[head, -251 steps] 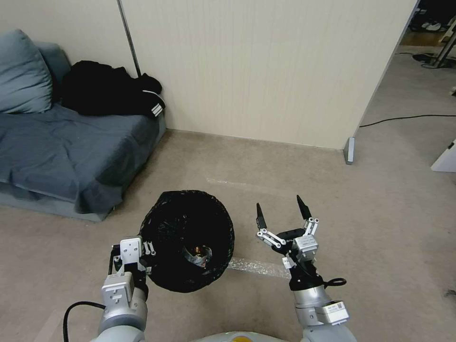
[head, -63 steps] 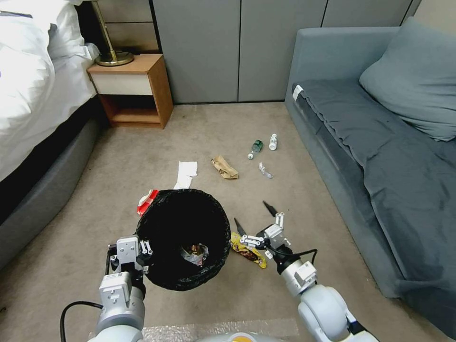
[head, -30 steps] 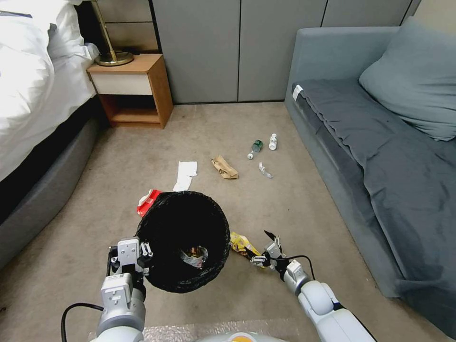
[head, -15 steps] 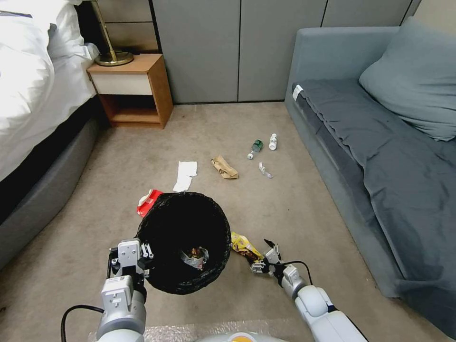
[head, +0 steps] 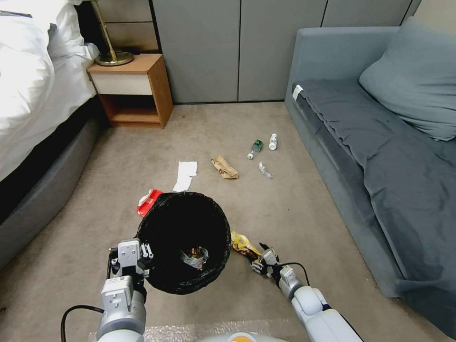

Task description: Pick up the trash bin, then pick up the garbage from the floor and place it into the trash bin.

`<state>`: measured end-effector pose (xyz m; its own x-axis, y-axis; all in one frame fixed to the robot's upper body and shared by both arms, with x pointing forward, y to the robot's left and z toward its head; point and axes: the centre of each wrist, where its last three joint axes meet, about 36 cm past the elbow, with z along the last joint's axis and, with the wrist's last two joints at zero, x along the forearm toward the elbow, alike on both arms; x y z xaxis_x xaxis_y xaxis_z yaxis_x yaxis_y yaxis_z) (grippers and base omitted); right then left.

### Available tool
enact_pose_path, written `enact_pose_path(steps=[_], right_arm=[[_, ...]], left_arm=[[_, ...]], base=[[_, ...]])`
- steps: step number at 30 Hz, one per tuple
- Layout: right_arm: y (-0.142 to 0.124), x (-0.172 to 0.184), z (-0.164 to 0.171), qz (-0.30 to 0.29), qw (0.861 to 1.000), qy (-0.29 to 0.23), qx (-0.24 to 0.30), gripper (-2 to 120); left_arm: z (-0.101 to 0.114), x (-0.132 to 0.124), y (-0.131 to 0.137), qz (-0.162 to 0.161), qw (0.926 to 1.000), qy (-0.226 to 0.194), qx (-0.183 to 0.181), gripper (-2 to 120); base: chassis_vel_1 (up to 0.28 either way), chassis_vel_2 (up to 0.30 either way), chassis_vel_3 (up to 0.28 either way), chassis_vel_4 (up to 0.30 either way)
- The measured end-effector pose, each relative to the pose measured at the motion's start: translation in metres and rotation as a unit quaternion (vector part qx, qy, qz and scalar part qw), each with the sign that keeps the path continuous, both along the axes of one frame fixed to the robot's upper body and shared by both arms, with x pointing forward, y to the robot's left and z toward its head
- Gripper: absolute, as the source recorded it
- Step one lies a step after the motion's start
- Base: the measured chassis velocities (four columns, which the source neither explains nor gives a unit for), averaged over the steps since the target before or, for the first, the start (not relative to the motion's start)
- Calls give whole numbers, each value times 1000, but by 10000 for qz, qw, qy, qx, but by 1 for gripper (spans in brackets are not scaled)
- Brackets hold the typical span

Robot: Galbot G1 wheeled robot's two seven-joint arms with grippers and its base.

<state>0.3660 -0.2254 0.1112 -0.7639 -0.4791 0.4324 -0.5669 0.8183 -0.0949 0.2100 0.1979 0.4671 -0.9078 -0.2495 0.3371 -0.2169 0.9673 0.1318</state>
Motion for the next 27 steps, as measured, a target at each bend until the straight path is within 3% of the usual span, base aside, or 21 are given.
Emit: enact_pose_path(steps=[7, 10, 13, 27], right_arm=[[0, -2, -1, -41, 10000, 4, 21, 25], [2, -3, -1, -47, 10000, 0, 40, 7], [2, -2, 0, -56, 10000, -19, 49, 1], [2, -1, 14, -234, 9991, -311, 186, 0]], left_arm=[[-2, 1, -1, -3, 10000, 7, 6, 0], [-2, 1, -1, -10, 10000, 11, 6, 0], [-2, 1, -1, -12, 10000, 11, 8, 0], [-1, 1, -1, -16, 10000, -3, 2, 0]], base=[[0, 0, 0, 0], [0, 0, 0, 0], [0, 0, 0, 0], [0, 0, 0, 0]])
